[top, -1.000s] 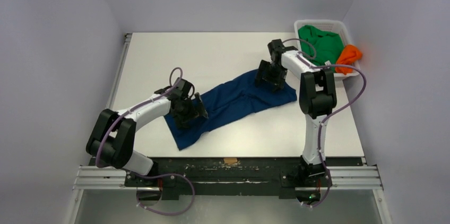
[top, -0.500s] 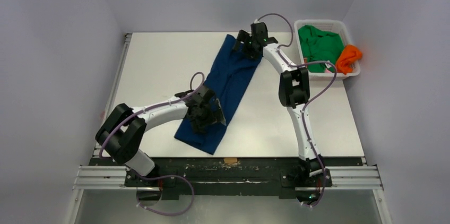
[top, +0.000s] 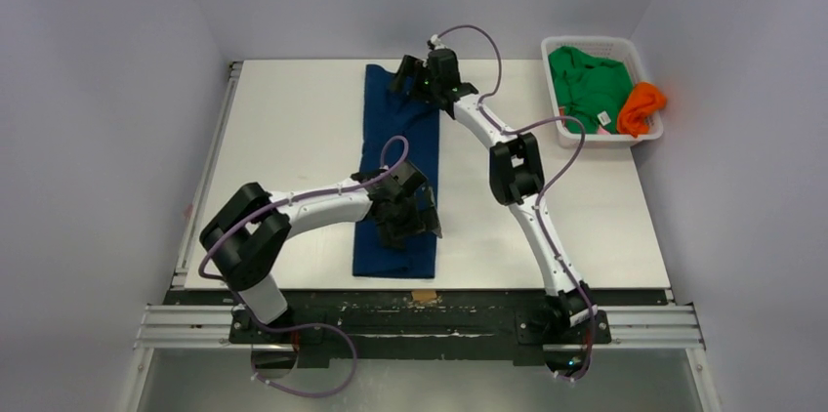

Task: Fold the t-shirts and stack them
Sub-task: Rotate the tshirt 90 degrees, then grab the bottom of the folded rectangular tshirt with both arms

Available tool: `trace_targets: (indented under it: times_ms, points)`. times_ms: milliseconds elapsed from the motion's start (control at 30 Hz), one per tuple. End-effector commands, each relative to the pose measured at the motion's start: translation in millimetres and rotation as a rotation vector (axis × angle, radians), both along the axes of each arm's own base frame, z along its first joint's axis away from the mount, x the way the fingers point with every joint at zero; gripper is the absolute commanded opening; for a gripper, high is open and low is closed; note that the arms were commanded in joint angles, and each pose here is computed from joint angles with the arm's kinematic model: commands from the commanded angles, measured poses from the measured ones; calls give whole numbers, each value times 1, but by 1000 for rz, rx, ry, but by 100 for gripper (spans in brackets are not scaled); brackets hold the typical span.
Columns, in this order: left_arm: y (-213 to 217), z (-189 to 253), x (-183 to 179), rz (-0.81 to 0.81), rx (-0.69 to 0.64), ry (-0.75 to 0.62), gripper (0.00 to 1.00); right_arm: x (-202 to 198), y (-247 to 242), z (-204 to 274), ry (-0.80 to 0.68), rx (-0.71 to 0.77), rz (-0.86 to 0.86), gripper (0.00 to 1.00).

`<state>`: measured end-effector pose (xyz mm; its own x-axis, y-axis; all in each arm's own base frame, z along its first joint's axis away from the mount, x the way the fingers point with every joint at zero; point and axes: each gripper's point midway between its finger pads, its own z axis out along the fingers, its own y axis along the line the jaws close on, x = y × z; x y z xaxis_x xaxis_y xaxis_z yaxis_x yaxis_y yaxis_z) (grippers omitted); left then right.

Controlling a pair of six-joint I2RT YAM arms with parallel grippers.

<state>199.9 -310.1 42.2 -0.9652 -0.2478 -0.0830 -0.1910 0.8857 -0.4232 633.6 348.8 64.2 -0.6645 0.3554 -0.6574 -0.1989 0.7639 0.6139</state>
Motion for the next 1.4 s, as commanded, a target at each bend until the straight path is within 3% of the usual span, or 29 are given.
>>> trace_targets:
  times_ms: [0, 100, 167, 267, 333, 433, 533, 733, 1033, 1200, 1333, 1367]
  points:
    - [20, 31, -10, -16, 61, -87, 100, -5, 7, 110, -188, 22, 41, 93]
    - [51, 58, -16, -12, 86, -189, 100, -33, -9, 158, -230, -48, 71, 94]
    - [88, 62, -29, 2, 184, -201, 100, -62, -30, 172, -203, -83, 46, 94]
    - [140, 60, -47, 40, 309, -208, 100, -113, -67, 147, -108, -168, -9, 94]
    - [159, 52, -57, 49, 311, -208, 100, -157, -90, 124, -35, -205, -33, 93]
    - [166, 36, -66, 50, 224, -178, 99, -241, -99, 85, 107, -234, -2, 90]
    - [159, 26, -70, 26, 142, -158, 91, -325, -97, 45, 247, -301, 113, 84]
    - [150, 1, -70, 14, 129, -109, 71, -452, -83, 9, 413, -362, 368, 72]
    - [148, -27, -71, 27, 142, -69, 54, -495, -64, -14, 463, -388, 498, 58]
    - [142, -33, -75, -2, 133, -31, 29, -511, -65, -29, 513, -408, 538, 51]
    - [152, -35, -81, 11, 189, -3, 1, -518, -62, -37, 529, -387, 564, 49]
    - [154, -35, -83, 14, 200, 1, 0, -518, -61, -40, 531, -386, 568, 48]
